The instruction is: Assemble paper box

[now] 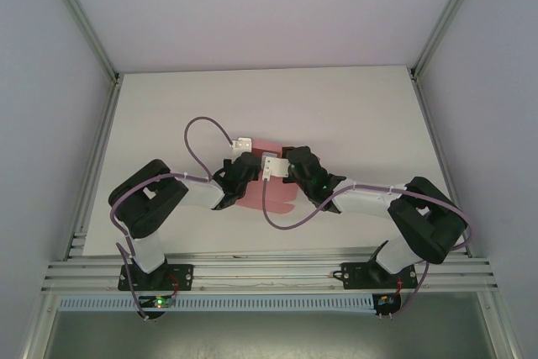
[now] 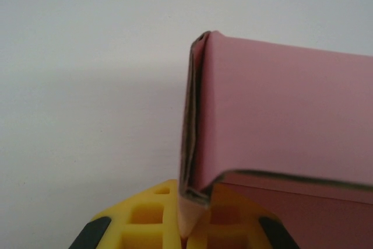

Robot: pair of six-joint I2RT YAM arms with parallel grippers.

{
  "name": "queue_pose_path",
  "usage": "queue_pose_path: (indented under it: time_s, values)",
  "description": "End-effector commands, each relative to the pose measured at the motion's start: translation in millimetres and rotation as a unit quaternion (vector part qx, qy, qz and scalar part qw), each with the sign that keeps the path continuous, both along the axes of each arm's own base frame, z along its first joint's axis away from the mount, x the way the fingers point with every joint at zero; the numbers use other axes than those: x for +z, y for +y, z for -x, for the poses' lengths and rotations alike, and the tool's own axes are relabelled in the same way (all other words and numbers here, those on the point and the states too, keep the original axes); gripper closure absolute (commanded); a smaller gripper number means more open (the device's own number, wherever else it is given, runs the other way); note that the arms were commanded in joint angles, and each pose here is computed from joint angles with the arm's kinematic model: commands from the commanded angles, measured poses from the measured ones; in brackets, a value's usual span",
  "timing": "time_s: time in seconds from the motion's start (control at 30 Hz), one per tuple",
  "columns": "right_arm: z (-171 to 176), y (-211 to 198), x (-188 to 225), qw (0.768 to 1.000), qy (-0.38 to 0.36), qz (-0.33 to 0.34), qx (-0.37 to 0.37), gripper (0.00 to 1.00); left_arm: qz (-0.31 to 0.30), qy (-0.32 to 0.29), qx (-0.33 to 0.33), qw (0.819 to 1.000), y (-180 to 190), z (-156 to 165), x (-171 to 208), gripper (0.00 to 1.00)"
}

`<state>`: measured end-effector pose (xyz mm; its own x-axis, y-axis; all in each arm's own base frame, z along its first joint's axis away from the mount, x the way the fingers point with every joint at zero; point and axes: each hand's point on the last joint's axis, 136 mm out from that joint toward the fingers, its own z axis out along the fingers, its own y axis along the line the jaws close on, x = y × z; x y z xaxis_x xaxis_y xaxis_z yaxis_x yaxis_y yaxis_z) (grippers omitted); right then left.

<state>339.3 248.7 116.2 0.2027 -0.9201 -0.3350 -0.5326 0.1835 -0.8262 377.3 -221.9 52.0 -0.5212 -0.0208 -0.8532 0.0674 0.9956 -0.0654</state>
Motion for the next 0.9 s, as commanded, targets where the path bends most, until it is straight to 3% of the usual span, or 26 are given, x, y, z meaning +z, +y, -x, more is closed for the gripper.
queue_pose_path:
  time_s: [0.0, 0.07, 0.17, 0.23, 0.27, 0.33, 0.4, 0.43, 0.67, 0.77, 0.87]
  values:
    - [6, -25, -17, 0.998, 0.034, 0.023, -0.042, 1.00, -0.098, 0.032, 0.099, 0.990, 68, 13, -18, 1.00]
    - [2, -23, -11, 0.998, 0.027, 0.009, -0.047, 0.96, -0.064, 0.021, 0.024, 0.997, 39, 14, -7, 1.00]
    - [-1, -16, 7, 0.998, 0.019, -0.026, -0.047, 0.63, -0.022, 0.004, -0.039, 0.999, 5, 22, 19, 1.00]
    - [0, -10, 27, 0.997, 0.013, -0.062, -0.044, 0.60, -0.002, 0.009, -0.060, 0.998, -10, 27, 34, 1.00]
    - [2, -7, 39, 0.995, 0.009, -0.086, -0.040, 0.53, 0.003, 0.010, -0.063, 0.998, -14, 30, 39, 1.00]
    - [14, -3, 60, 0.991, 0.012, -0.132, -0.016, 0.35, 0.018, 0.015, -0.051, 0.998, -11, 35, 49, 1.00]
    - [34, 0, 81, 0.984, 0.022, -0.179, 0.014, 0.08, 0.045, 0.012, -0.051, 0.998, -9, 42, 56, 1.00]
    - [44, 0, 92, 0.978, 0.026, -0.205, 0.028, 0.02, 0.055, 0.008, -0.048, 0.997, -6, 44, 60, 1.00]
    - [98, -31, 181, 0.915, -0.005, -0.397, 0.074, 0.02, 0.066, 0.008, -0.011, 0.998, 19, 59, 73, 1.00]
    - [94, -51, 203, 0.891, -0.014, -0.453, 0.030, 0.02, 0.077, 0.015, -0.016, 0.997, 19, 64, 78, 1.00]
    - [73, -70, 202, 0.882, -0.006, -0.468, -0.049, 0.02, 0.091, 0.011, -0.019, 0.996, 20, 68, 82, 1.00]
